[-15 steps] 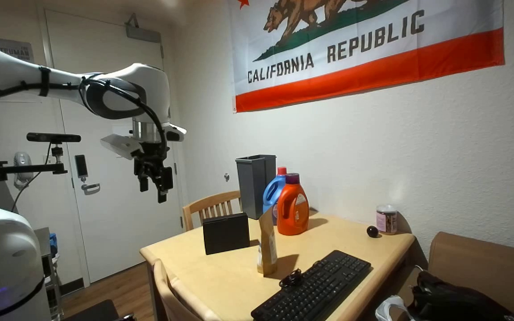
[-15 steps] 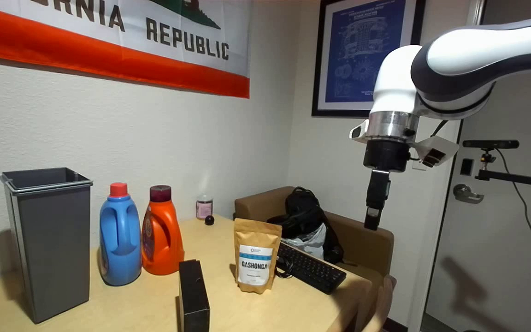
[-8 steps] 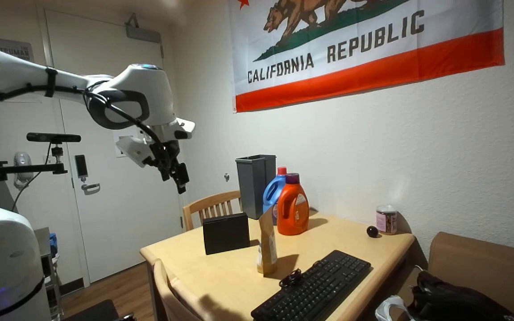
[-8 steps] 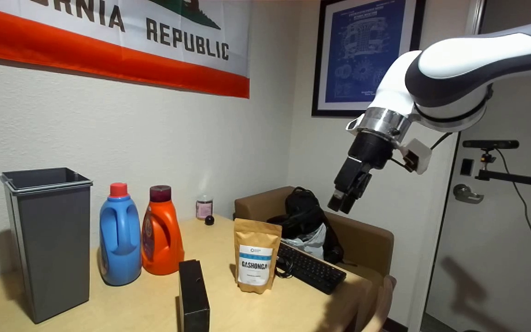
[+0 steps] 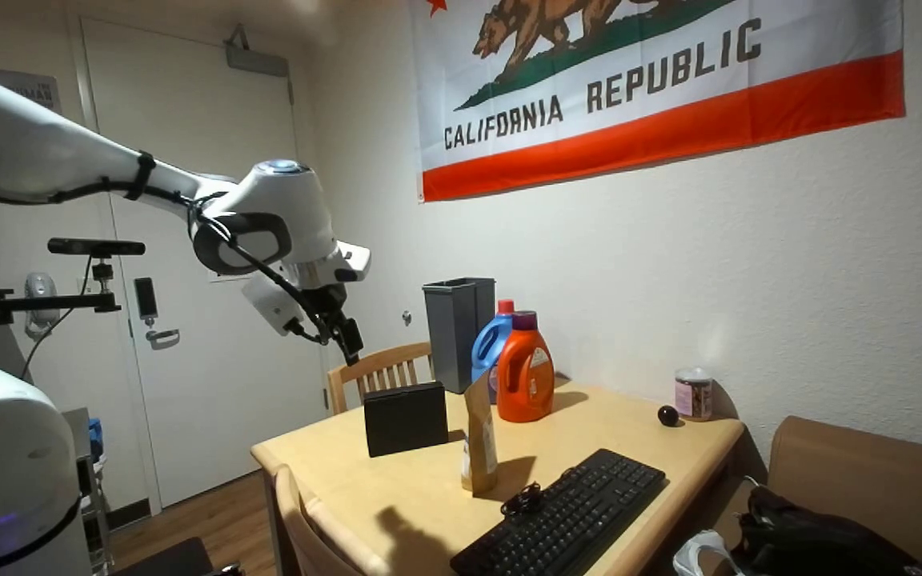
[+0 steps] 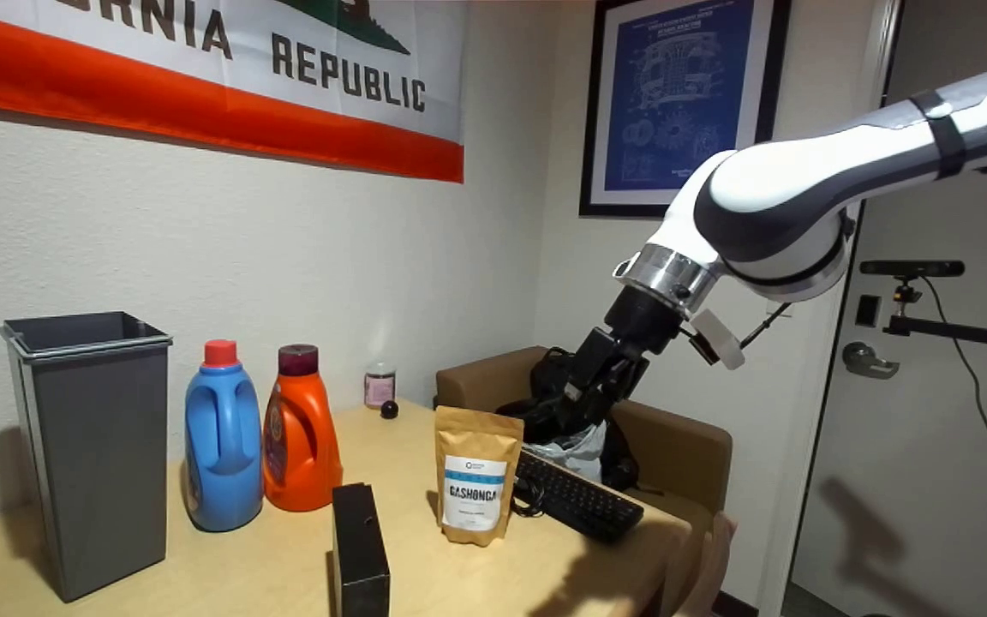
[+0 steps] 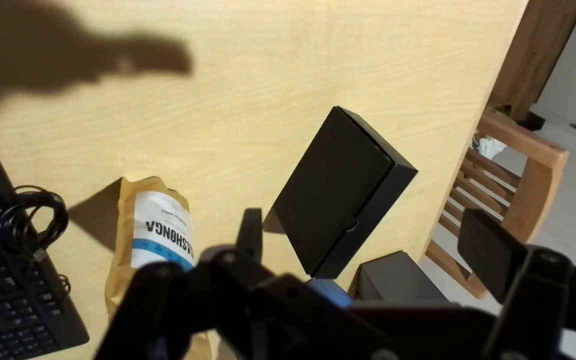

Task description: Make the black box lay on its back

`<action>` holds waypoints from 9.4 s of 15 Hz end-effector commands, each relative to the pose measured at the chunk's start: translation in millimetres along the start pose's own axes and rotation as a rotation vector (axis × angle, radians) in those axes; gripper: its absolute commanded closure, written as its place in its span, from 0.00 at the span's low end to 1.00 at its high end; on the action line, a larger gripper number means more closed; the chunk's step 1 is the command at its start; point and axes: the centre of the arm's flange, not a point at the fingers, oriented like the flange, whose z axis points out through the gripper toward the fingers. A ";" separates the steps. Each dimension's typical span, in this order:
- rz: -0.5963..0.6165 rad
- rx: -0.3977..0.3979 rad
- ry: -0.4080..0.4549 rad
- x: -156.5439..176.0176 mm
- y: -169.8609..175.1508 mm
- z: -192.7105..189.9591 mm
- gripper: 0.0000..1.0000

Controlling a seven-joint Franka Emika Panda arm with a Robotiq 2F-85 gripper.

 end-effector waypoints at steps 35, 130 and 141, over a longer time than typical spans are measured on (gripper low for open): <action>0.140 0.048 0.018 134.4 -57.8 170.7 0.00; 0.486 0.634 -0.131 168.4 51.7 362.3 0.74; 0.417 0.483 -0.133 187.0 46.4 347.7 0.74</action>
